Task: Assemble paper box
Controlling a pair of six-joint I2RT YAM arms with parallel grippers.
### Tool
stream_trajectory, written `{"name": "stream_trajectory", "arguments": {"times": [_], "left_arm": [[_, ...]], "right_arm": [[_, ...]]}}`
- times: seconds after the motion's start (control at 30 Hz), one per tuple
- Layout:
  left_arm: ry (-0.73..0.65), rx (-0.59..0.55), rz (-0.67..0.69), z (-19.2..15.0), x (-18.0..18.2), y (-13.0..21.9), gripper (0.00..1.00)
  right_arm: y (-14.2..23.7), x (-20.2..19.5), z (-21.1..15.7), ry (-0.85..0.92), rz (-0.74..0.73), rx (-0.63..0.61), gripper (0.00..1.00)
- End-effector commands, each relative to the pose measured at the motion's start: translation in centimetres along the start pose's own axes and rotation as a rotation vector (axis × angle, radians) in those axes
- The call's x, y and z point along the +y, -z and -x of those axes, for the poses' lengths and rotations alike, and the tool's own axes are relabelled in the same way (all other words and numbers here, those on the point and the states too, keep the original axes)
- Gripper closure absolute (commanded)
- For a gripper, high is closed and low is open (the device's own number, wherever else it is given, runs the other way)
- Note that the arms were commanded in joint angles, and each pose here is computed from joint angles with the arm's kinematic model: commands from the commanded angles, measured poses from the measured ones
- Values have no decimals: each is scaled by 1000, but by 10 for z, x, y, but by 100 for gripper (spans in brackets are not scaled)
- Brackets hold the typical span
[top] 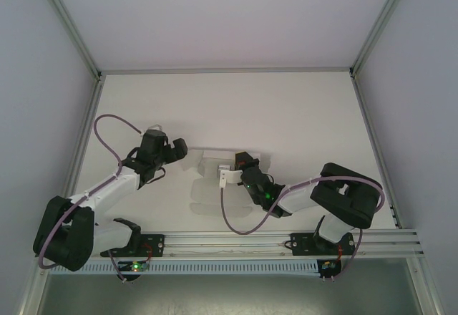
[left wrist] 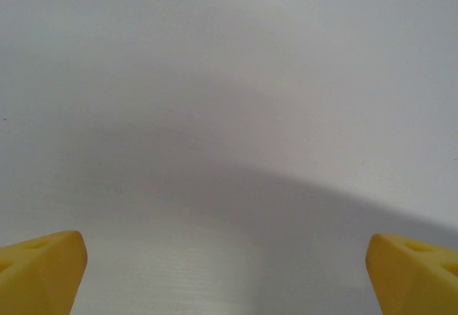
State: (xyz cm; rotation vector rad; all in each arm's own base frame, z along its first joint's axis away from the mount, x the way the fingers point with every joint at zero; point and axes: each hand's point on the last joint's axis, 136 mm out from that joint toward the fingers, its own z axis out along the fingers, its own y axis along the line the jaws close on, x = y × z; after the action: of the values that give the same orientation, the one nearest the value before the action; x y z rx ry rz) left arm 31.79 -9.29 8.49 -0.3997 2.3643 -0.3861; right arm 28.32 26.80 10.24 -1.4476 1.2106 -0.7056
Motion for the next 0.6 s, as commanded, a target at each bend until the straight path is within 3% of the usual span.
{"name": "stream_trajectory", "arguments": {"times": [0.0, 0.3, 0.57], "left_arm": [[-15, -12, 8, 6, 0, -6, 0], [-112, 82, -249, -16, -43, -9, 0], [-147, 93, -344, -36, -58, 3, 0]], "right_arm": [[1, 13, -3, 19, 30, 15, 100], [4, 7, -2, -5, 26, 9, 100], [4, -1, 1, -42, 13, 4, 100]]}}
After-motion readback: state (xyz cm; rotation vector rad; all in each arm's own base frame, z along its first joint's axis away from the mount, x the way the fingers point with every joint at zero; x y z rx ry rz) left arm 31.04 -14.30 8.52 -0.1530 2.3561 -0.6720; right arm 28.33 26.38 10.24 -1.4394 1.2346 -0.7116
